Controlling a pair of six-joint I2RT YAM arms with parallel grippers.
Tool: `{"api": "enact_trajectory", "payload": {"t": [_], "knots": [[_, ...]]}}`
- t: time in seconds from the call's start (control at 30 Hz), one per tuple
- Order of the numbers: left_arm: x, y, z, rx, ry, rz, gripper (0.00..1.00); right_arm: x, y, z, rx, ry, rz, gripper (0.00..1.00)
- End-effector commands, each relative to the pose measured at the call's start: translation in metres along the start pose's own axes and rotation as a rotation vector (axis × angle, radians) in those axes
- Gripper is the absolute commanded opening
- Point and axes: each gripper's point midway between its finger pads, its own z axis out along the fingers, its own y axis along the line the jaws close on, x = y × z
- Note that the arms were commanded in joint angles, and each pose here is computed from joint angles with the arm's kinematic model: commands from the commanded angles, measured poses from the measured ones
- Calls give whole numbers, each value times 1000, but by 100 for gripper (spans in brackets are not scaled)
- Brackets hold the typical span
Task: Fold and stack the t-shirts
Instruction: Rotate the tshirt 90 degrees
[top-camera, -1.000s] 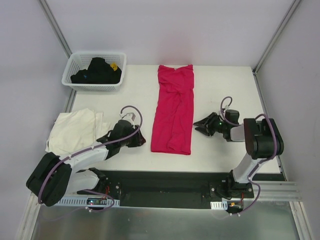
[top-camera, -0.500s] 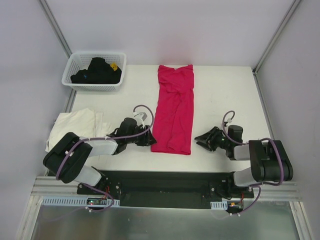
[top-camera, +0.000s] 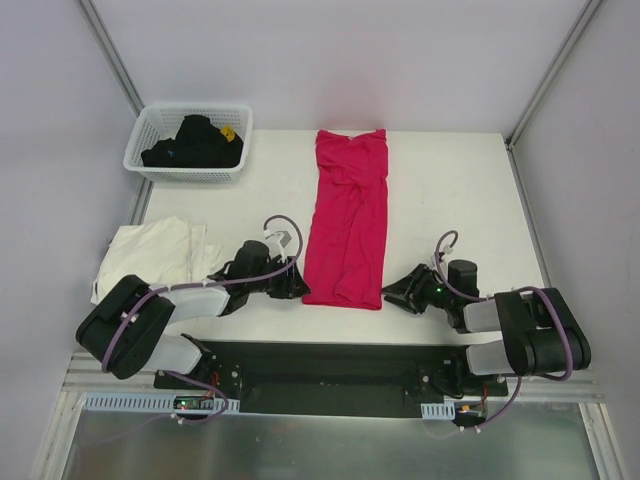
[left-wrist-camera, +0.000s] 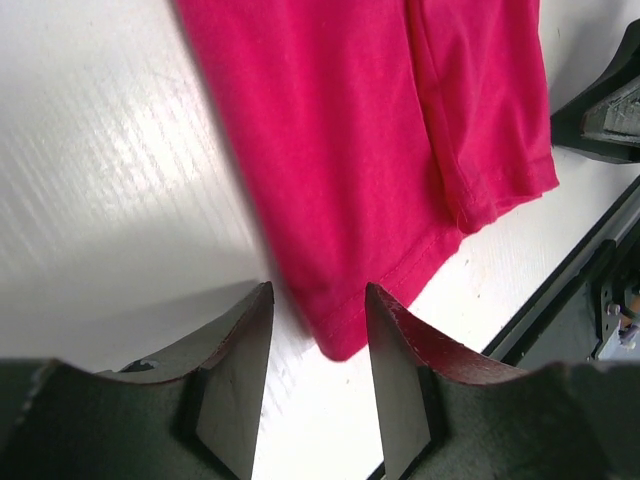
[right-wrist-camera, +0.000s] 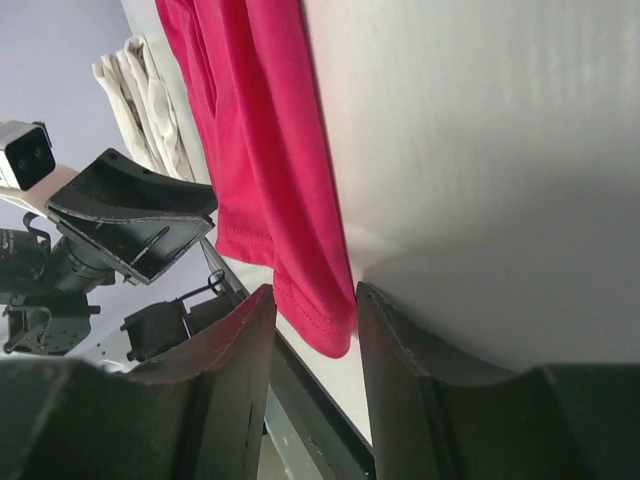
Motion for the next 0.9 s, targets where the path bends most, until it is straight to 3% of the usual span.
{"api": "enact_trajectory", "payload": {"t": [0.0, 0.87], "knots": [[12, 2, -13, -19, 24, 2, 41, 20, -28, 0, 102, 7, 38, 42], [7, -4, 5, 33, 36, 11, 40, 30, -23, 18, 99, 31, 40, 41]]}}
